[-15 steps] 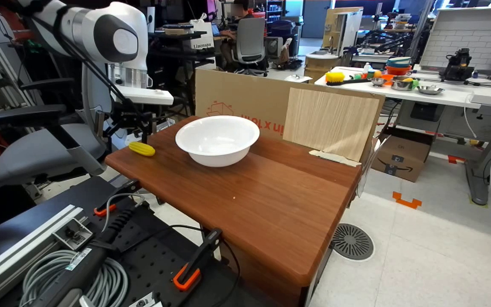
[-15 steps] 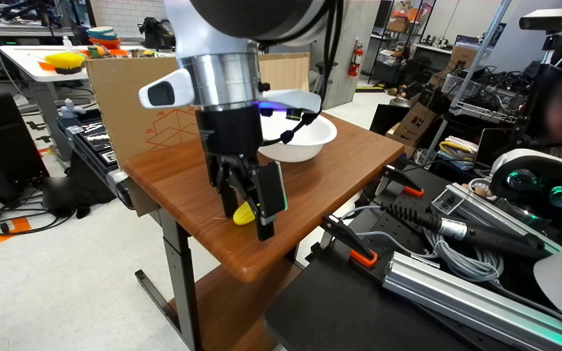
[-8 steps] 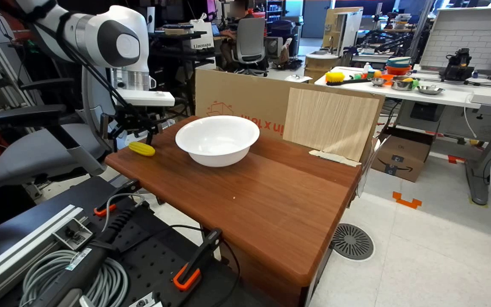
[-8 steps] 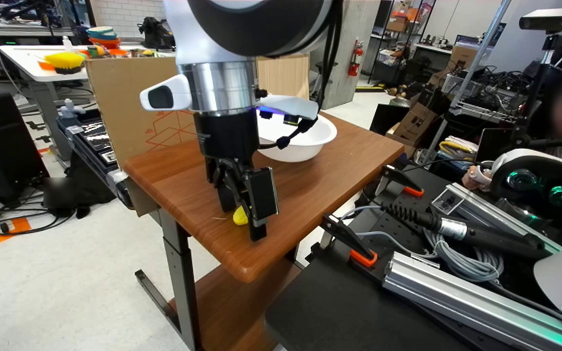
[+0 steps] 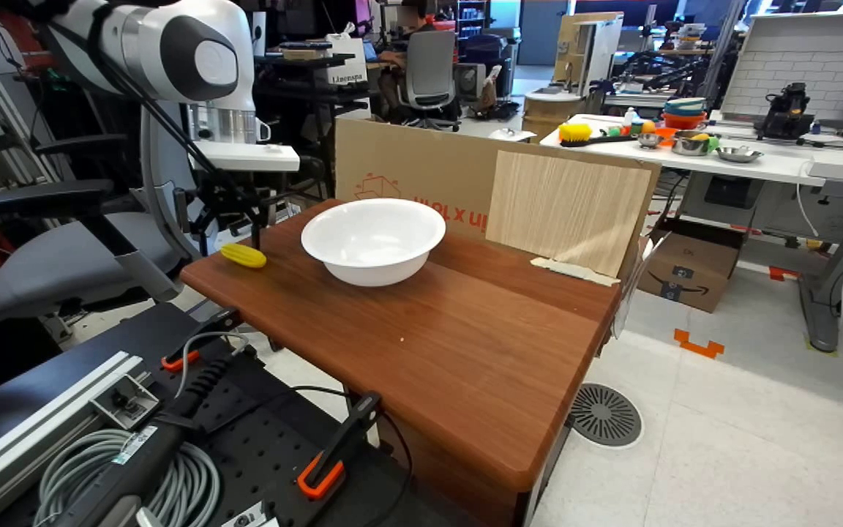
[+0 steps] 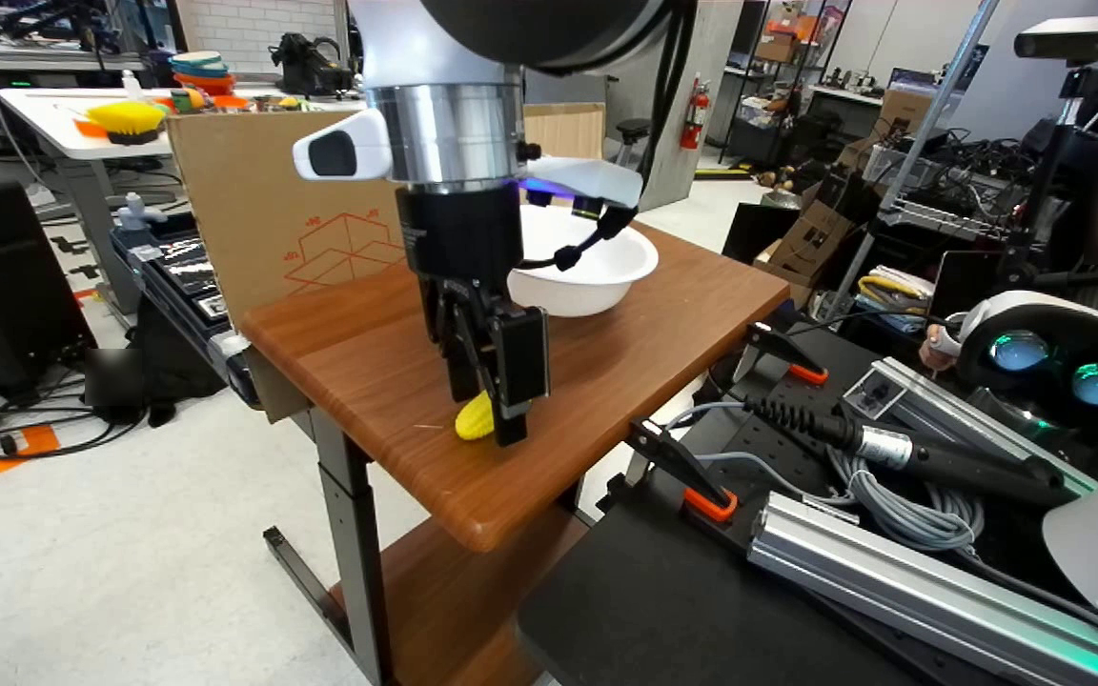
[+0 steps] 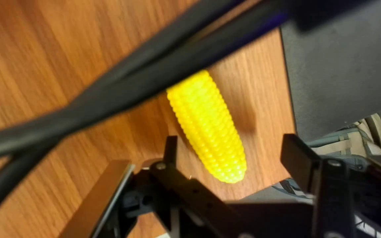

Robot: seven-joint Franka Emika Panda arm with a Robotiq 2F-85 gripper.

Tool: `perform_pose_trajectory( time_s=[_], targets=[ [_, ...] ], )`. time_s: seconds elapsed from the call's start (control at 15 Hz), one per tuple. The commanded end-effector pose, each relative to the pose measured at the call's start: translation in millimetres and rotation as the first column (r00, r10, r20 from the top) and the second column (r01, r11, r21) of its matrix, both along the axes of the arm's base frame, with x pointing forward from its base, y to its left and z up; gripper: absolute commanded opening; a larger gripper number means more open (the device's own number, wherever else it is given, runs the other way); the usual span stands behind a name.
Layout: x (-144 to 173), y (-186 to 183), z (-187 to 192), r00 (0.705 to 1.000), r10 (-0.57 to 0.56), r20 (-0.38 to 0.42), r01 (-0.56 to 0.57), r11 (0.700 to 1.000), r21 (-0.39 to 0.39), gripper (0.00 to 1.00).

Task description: Put the yellow object inside the white bowl

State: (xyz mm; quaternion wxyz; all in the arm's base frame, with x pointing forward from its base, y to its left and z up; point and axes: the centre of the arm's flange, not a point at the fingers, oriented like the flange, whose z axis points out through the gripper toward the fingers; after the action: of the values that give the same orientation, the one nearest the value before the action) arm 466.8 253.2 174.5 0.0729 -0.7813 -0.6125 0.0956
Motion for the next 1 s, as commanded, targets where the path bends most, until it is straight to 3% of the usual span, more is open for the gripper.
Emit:
perform_pose_trajectory(
  time_s=[0.0,0.33,0.4,0.67,0.93],
  targets=[
    [-15.4,-18.3,4.2,0.999,-0.042,-0.001,0.042,0.999,-0.007,0.5],
    [-20.2,-33.0,5.0,0.995,-0.096,-0.007,0.096,0.995,-0.013,0.12],
    [-22.0,-33.5,12.0,0.995,-0.102,-0.002,0.102,0.995,-0.009,0.08],
    [-49.1,-39.8,73.5,0.991,-0.128,0.048,0.126,0.991,0.044,0.08],
    [-59.6,-74.0,121.7,0.962,-0.256,0.09,0.246,0.963,0.107,0.08]
  ],
)
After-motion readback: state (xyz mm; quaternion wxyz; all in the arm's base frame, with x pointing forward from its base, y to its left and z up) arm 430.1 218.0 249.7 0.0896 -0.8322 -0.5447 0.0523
